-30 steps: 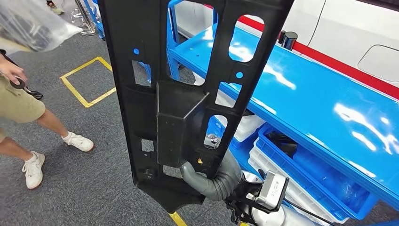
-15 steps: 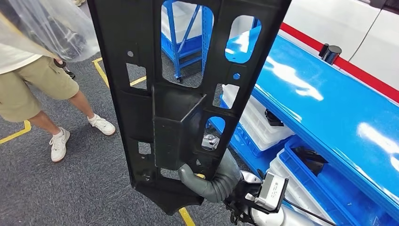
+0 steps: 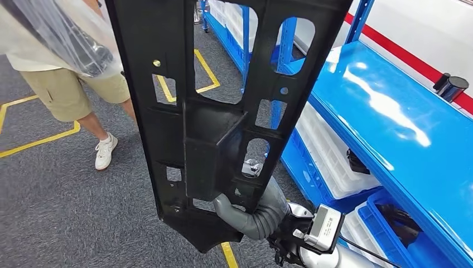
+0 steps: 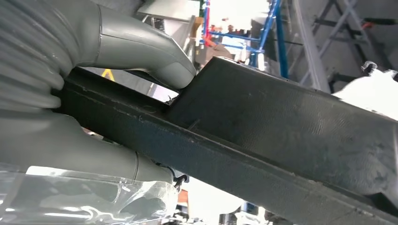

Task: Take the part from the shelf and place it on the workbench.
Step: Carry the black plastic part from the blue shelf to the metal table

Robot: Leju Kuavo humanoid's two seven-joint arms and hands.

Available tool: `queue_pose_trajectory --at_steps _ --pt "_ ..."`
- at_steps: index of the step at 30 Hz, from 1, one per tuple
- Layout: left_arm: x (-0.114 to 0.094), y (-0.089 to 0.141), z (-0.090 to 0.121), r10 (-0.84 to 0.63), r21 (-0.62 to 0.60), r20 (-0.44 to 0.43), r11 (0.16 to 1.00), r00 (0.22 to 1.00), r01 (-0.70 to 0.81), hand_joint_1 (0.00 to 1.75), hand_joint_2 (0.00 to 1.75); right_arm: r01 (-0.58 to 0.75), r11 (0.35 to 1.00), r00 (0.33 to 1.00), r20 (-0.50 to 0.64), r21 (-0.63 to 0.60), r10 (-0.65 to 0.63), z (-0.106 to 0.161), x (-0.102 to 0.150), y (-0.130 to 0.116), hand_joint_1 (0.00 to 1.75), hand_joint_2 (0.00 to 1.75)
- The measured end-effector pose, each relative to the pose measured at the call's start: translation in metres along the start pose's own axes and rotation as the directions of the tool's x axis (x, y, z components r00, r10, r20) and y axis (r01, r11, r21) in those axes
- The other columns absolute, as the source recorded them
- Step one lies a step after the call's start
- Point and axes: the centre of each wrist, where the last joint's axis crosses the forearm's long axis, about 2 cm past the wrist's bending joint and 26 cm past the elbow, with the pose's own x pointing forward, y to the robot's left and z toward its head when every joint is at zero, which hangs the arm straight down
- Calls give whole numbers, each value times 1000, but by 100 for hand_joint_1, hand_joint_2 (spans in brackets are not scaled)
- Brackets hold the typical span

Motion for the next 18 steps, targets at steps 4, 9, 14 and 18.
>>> queue_pose_trajectory --at_steps 4,9,14,18 --pt "6 3 -2 2 7 11 1000 1000 -2 0 175 1 1000 1000 1 0 -1 0 0 0 175 175" --pt "4 2 -1 0 6 4 1000 1000 0 0 175 1 1000 1000 2 1 -1 0 1 0 175 175" --pt "0 0 0 -3 4 -4 1000 1000 3 0 175 1 1000 1000 3 2 -1 0 2 0 175 175" --pt "1 0 0 -3 4 -3 1000 1000 3 0 175 1 1000 1000 5 3 -1 0 2 0 175 175"
